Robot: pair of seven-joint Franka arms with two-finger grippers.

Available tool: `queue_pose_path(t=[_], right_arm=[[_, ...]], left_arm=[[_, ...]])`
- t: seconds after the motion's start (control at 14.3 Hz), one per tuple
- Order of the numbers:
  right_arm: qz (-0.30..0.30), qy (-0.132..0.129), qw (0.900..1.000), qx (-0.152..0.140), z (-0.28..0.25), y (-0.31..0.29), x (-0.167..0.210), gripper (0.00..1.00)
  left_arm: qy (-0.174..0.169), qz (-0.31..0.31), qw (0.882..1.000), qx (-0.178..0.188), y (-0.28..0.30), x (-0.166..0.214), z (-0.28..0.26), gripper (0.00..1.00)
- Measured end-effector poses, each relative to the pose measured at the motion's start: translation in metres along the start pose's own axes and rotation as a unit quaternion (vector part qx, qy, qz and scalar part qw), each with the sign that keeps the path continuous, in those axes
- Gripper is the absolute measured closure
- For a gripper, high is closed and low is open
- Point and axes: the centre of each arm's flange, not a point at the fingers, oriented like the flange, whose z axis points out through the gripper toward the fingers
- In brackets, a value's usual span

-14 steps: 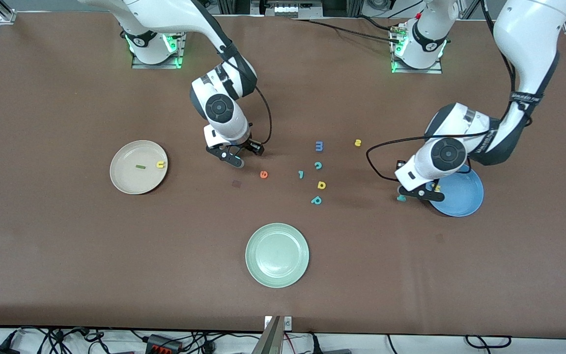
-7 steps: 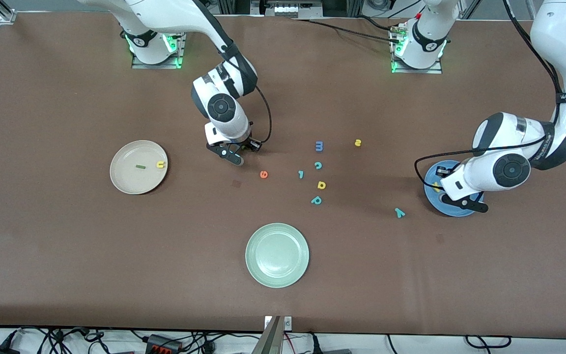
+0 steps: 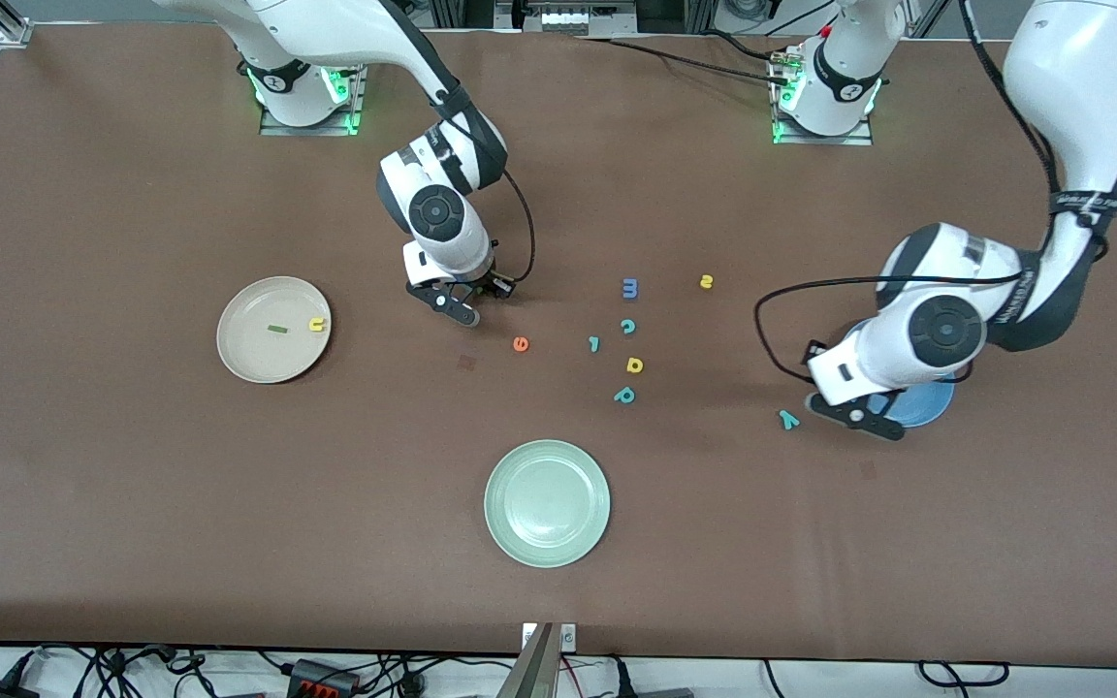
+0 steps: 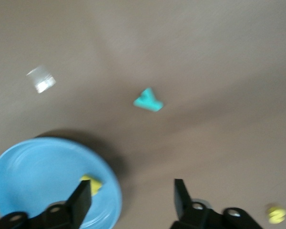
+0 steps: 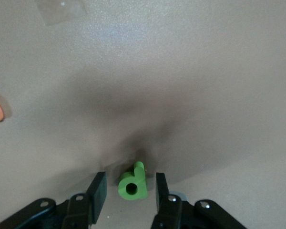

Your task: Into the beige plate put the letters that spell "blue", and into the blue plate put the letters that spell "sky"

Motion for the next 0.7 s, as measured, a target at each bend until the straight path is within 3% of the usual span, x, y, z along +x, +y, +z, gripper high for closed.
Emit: queue_pose_path(t=[0.14,0.35,0.49,0.7], right_arm=[[0.000,0.000,1.000,-0.001,0.001,0.000,0.000,0.52],[0.001,-0.001,1.000,-0.002,0.003,0.001,0.000,0.54],[0.001,-0.001,1.000,-0.003,0.003,0.001,0.000,0.65],[0.001,-0.001,1.000,-0.002,0.003,0.001,0.000,0.68]], left_arm=[[0.019,-0.056,0.998,-0.017,0.018,0.015,0.012,0.01],[0.040,-0.114,0.992,-0.037,-0.005,0.029,0.055,0.00],[0.049,-0.111,0.992,-0.020,-0.024,0.034,0.083,0.00],[0.045,-0.097,0.994,-0.014,-0.016,0.037,0.098,0.00]])
